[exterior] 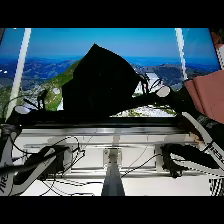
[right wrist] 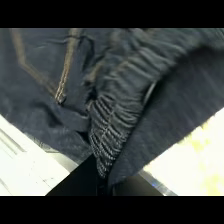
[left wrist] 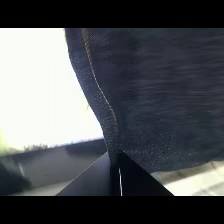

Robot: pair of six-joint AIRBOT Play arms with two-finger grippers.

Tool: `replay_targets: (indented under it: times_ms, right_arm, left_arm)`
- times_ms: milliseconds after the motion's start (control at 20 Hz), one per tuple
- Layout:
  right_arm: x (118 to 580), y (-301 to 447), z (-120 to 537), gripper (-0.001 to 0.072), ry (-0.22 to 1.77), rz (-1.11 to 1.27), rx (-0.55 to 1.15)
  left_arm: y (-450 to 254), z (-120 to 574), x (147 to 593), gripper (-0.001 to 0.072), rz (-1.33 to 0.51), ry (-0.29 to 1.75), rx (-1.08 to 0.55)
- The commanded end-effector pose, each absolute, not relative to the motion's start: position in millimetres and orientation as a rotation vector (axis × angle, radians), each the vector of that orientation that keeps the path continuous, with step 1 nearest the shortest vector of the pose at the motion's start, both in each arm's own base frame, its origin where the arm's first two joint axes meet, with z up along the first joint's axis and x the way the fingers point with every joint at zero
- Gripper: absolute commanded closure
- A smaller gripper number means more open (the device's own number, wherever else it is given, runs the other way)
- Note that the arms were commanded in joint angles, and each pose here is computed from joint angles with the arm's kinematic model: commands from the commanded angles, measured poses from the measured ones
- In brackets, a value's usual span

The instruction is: Fold the clothes and pants, and hang the long-sleeved shirts on hangers.

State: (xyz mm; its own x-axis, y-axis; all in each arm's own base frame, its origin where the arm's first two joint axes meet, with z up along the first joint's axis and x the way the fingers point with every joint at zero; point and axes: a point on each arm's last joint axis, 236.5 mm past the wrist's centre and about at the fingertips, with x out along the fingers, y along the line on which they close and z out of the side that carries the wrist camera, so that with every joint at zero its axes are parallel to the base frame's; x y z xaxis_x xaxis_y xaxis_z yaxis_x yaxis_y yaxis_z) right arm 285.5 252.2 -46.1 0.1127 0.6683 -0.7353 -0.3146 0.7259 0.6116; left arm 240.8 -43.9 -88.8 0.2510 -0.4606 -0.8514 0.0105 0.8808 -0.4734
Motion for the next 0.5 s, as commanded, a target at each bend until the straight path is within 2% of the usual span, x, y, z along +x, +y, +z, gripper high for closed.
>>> replay_targets:
  times_ms: [0, 100, 200, 450]
  right_arm:
    - [302.0, 260.5, 5.5, 0.068, 1.192, 0.877, 0.169]
    - [312.5, 265.3, 44.9, 0.068, 1.135, 0.936, 0.097]
    - [319.1, 272.2, 90.1, 0.068, 1.056, 0.989, 0.063]
    - [334.2, 262.8, 229.1, 0.068, 0.7, 0.915, 0.068]
  left_arm:
    - [-21.0, -10.2, 312.3, 0.0688, -0.337, 1.056, -0.281]
    - [-7.2, 68.4, 353.5, 0.0688, -0.32, 0.866, -0.186]
    - [0.0, 152.6, 373.8, 0.0688, -0.301, 0.679, -0.087]
    - [-13.3, 309.1, 349.8, 0.0688, -0.262, 0.276, 0.017]
